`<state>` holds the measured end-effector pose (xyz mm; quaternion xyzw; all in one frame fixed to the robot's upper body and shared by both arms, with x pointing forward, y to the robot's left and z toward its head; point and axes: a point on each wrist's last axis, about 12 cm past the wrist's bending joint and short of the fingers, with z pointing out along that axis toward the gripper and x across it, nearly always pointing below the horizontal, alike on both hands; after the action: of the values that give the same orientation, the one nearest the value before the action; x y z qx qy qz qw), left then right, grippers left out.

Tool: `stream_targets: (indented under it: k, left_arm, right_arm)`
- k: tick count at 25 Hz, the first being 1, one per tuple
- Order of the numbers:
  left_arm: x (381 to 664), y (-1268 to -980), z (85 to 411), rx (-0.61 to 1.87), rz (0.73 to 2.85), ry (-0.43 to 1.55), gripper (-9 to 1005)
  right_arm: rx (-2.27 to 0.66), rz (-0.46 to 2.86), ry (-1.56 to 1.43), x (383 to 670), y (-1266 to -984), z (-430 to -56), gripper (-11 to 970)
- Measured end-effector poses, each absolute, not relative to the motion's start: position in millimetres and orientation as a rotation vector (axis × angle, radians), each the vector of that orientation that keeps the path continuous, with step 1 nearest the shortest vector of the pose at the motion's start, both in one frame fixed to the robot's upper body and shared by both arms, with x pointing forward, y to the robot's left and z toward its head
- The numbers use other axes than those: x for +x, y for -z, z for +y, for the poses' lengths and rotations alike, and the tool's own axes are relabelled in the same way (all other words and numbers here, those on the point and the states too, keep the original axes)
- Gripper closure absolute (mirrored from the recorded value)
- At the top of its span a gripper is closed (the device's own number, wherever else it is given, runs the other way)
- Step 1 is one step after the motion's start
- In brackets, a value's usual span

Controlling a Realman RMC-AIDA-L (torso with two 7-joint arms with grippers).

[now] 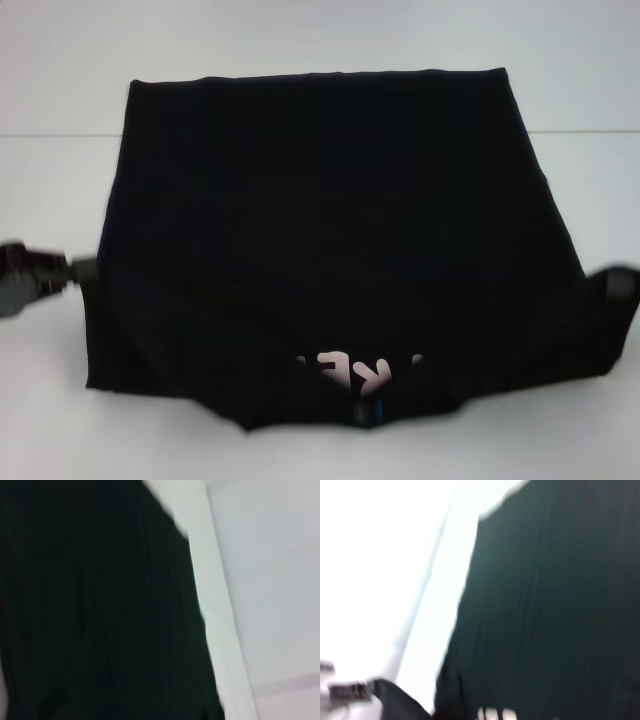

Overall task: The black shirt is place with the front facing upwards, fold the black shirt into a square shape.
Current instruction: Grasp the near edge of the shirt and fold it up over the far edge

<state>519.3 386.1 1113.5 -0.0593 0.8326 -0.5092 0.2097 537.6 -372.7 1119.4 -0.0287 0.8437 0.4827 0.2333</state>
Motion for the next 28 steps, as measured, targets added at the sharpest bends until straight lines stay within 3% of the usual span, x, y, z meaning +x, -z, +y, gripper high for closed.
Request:
stream_targets:
  k: [4, 11, 19, 28]
  left_arm:
    - [538.1, -1106.8, 388.8, -0.351, 2.072, 1.35, 964]
    - [551.0, -1092.7, 381.2, -0.487, 1.849, 1.264, 963]
    - [568.8, -1083.1, 360.2, -0.447, 1.849, 1.149, 962]
    - [584.7, -1072.7, 342.4, -0.404, 1.882, 1.006, 961]
  right_arm:
    - [0.085, 2.147, -1.301, 548.4, -1112.2, -371.8, 897]
    - [0.276, 1.965, -1.186, 561.1, -1085.8, -354.4, 894]
    - [0.299, 1.949, -1.053, 580.0, -1070.7, -330.3, 889]
    - [0.272, 1.949, -0.942, 601.0, -1072.0, -316.0, 885]
